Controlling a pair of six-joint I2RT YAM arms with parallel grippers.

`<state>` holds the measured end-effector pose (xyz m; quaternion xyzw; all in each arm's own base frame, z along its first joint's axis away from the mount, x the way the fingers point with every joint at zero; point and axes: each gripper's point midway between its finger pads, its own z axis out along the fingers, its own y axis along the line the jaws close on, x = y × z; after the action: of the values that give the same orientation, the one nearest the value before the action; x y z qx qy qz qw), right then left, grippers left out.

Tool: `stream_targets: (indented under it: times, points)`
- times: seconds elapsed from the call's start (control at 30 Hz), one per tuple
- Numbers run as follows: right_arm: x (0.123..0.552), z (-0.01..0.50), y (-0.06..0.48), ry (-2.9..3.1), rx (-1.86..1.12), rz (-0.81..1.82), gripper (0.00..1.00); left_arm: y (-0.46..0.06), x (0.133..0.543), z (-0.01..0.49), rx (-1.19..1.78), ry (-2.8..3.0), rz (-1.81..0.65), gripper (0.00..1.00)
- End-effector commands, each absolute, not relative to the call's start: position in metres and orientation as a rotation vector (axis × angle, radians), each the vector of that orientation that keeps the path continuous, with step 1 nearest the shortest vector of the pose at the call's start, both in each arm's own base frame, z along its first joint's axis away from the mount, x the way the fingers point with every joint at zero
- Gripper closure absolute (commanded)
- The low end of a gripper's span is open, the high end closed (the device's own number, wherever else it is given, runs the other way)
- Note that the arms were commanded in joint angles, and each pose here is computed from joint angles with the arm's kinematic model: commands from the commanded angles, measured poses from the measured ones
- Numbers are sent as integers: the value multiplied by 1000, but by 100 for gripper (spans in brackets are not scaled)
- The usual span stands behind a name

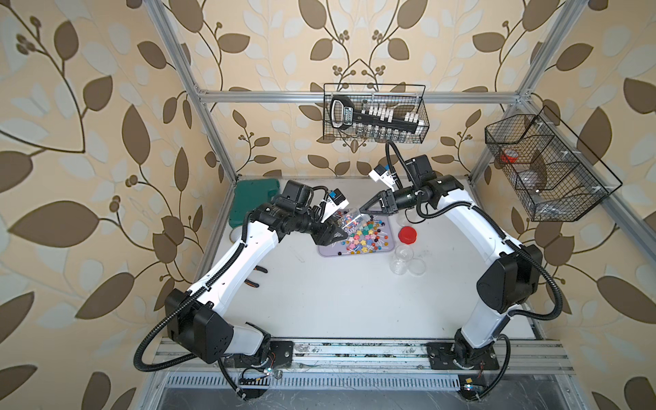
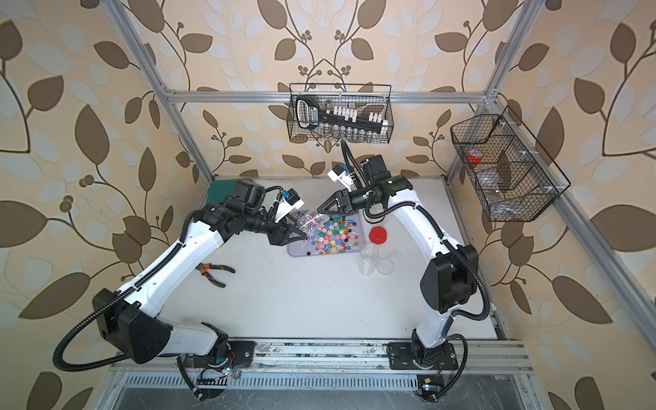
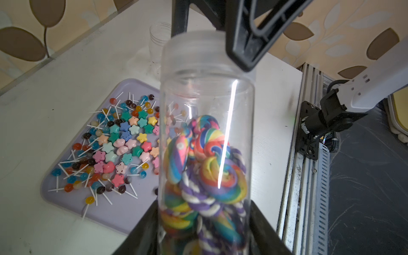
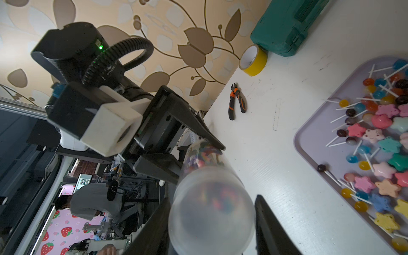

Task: Pour the candies out of the jar
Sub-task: Unscrew the lid from the jar.

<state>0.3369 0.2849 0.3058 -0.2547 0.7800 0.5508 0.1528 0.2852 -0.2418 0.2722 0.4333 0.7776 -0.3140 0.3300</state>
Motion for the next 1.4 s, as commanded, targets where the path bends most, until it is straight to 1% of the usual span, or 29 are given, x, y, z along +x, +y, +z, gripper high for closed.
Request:
stream_targets:
  times: [0.0, 0.17, 0.37, 0.53, 0.87, 1.0, 1.37]
  points:
    - [311, 325, 291, 2083, -905, 1664, 63, -258, 289, 314, 1138, 1863, -891, 50]
    - [298, 333, 286, 1923, -1016, 1722, 63, -261, 287, 326, 1130, 1820, -958, 50]
    - [295, 324, 280, 1838, -1061, 1767, 62, -263, 283, 340, 1125, 1766, -1059, 50]
    - [285, 338, 276, 1703, -1115, 1824, 62, -264, 282, 340, 1130, 1763, -1117, 50]
    - [272, 355, 270, 1534, -1193, 1805, 63, -268, 274, 349, 1147, 1715, -1243, 50]
    - [276, 353, 268, 1558, -1186, 1766, 63, -268, 270, 353, 1160, 1704, -1284, 49]
    - [279, 368, 252, 1511, -1174, 1703, 64, -266, 255, 353, 1190, 1690, -1377, 48]
